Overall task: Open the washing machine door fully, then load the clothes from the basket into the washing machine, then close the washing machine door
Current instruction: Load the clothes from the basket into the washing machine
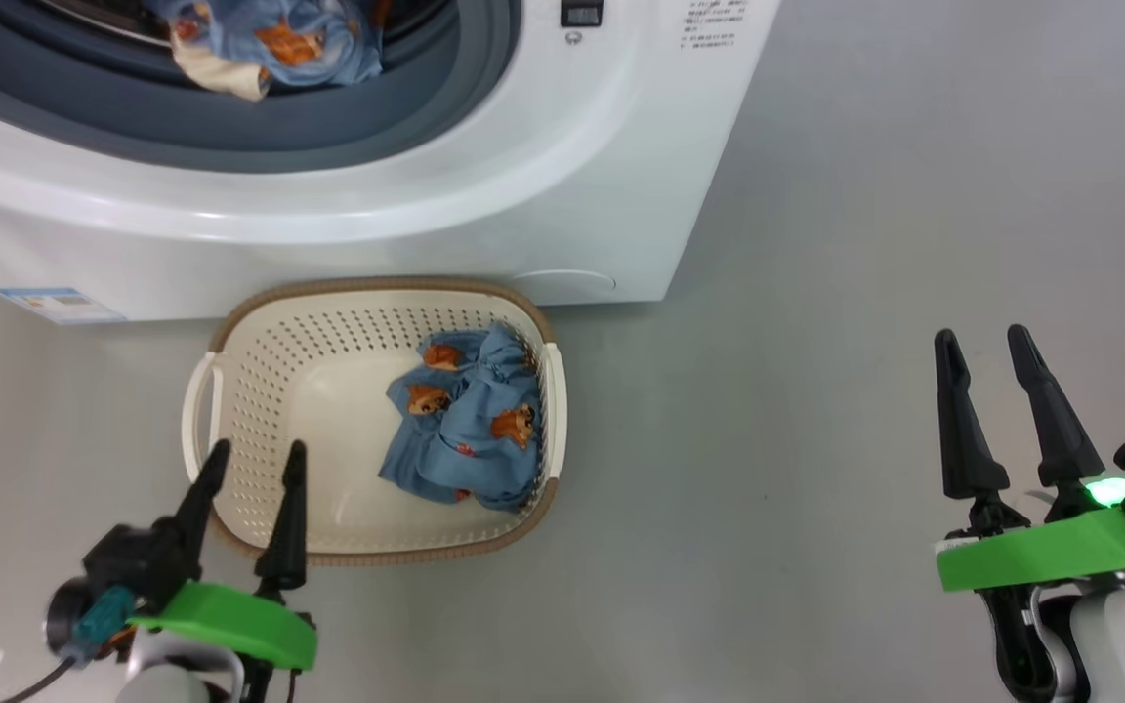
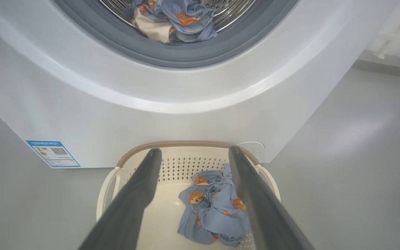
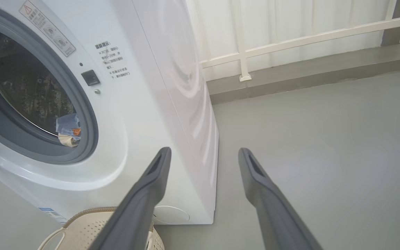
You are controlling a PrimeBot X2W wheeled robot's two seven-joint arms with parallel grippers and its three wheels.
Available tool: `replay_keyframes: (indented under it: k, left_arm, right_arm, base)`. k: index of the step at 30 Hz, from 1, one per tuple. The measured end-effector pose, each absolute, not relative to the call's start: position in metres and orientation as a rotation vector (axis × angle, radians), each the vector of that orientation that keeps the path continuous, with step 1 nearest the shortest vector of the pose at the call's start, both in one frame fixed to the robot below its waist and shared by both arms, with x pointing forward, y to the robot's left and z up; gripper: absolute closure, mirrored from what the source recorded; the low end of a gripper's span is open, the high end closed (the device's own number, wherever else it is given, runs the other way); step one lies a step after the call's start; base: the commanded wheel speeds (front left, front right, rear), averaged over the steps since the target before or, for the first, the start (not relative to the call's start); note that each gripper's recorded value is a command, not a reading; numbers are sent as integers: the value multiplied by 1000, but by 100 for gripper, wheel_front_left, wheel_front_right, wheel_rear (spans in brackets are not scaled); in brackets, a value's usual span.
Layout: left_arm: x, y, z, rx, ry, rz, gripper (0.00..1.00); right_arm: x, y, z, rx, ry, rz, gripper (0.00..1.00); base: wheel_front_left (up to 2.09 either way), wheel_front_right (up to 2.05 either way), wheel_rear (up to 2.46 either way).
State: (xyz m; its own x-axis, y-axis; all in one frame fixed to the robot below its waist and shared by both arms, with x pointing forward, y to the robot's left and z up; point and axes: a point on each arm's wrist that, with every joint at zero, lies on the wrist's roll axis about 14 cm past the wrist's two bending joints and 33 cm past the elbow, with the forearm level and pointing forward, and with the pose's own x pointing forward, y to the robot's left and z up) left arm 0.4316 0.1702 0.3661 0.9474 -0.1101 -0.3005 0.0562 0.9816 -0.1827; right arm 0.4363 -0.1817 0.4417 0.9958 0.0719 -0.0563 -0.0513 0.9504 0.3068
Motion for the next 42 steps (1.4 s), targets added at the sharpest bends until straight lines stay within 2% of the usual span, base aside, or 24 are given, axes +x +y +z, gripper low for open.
replay_keyframes:
  k: [23, 42]
  left_arm:
    - [478, 108, 248, -159, 621, -288, 0]
    - [501, 74, 154, -118, 825, -460, 0]
  right_arm:
    - [478, -182, 395, 333, 117, 20, 0]
    - [486, -206, 344, 292, 201, -54, 0]
  base:
    - [0, 0, 0]
    - [0, 0, 0]
